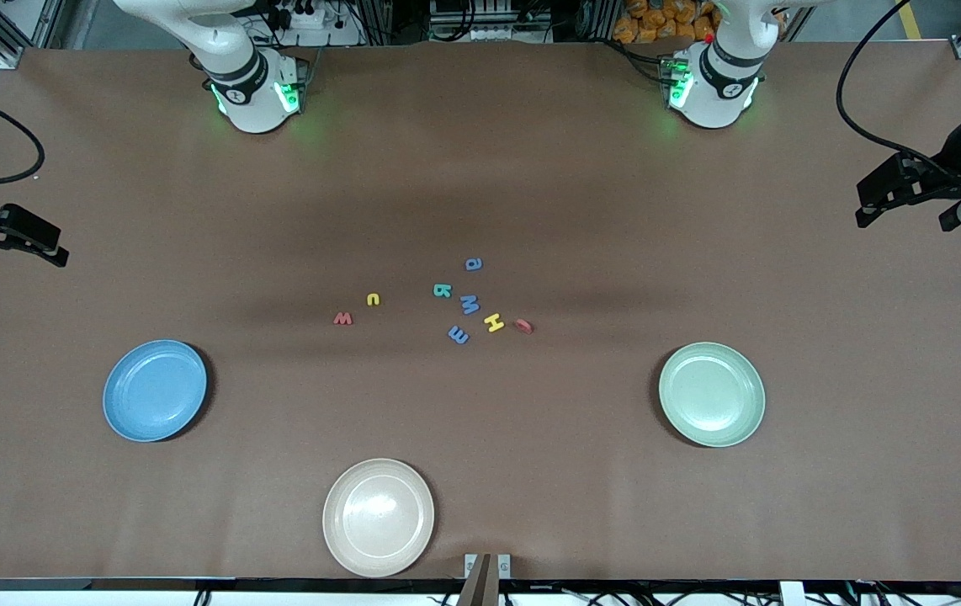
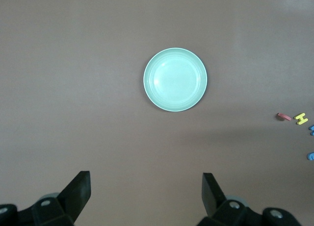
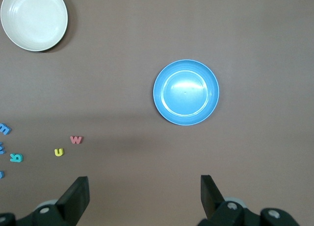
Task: Sort upper and lower case letters into plates
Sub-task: 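Reach the left gripper down to the red letter a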
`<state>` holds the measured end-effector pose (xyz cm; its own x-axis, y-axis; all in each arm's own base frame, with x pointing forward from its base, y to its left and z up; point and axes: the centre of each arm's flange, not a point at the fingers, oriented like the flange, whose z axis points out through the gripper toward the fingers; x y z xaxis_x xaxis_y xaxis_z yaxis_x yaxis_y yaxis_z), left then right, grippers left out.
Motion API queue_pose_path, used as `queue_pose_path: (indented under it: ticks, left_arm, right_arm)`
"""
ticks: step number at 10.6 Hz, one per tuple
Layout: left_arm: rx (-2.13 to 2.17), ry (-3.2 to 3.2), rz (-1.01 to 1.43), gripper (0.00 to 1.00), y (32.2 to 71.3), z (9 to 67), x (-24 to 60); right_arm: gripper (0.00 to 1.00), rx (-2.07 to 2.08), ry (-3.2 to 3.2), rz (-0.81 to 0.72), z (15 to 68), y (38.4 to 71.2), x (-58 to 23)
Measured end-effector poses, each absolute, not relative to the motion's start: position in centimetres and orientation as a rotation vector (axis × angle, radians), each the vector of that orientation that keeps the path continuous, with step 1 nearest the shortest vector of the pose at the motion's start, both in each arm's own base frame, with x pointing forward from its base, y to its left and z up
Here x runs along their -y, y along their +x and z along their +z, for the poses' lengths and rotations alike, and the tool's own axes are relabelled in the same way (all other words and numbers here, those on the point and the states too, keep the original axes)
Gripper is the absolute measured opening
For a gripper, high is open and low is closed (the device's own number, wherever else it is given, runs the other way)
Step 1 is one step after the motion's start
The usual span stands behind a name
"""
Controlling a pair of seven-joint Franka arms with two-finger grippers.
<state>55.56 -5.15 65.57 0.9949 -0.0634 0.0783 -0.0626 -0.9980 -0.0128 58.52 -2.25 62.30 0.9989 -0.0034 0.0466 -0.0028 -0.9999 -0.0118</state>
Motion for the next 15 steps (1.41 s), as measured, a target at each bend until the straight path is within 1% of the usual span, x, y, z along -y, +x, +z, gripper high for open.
queue_pose_path:
  ticks: [4, 6, 9, 11, 12, 15]
  left_arm:
    - [-0.099, -3.128, -0.114, 1.0, 55.6, 65.3, 5.2]
    - [-0.178, -3.129, -0.066, 1.0, 56.0, 63.5, 8.0]
    - [-0.332, -3.121, 0.021, 1.0, 56.9, 58.5, 16.8]
    - [-0.35, -3.119, 0.058, 1.0, 57.4, 54.8, 21.5]
    - [-0.286, -3.127, 0.063, 1.0, 57.7, 52.9, 23.6]
    - [0.077, -3.143, 0.072, 1.0, 58.1, 46.2, 30.4]
  right_arm:
    - [1.0, -0.029, -3.13, -0.074, 62.3, 58.5, 3.2]
    - [1.0, -0.03, -3.13, -0.075, 62.3, 58.5, 3.2]
    - [1.0, -0.031, -3.13, -0.078, 62.4, 58.5, 3.2]
    - [1.0, -0.033, -3.13, -0.078, 62.4, 58.5, 3.3]
    - [1.0, -0.034, -3.13, -0.078, 62.4, 58.5, 3.3]
    - [1.0, -0.062, -3.13, -0.079, 62.5, 58.4, 4.4]
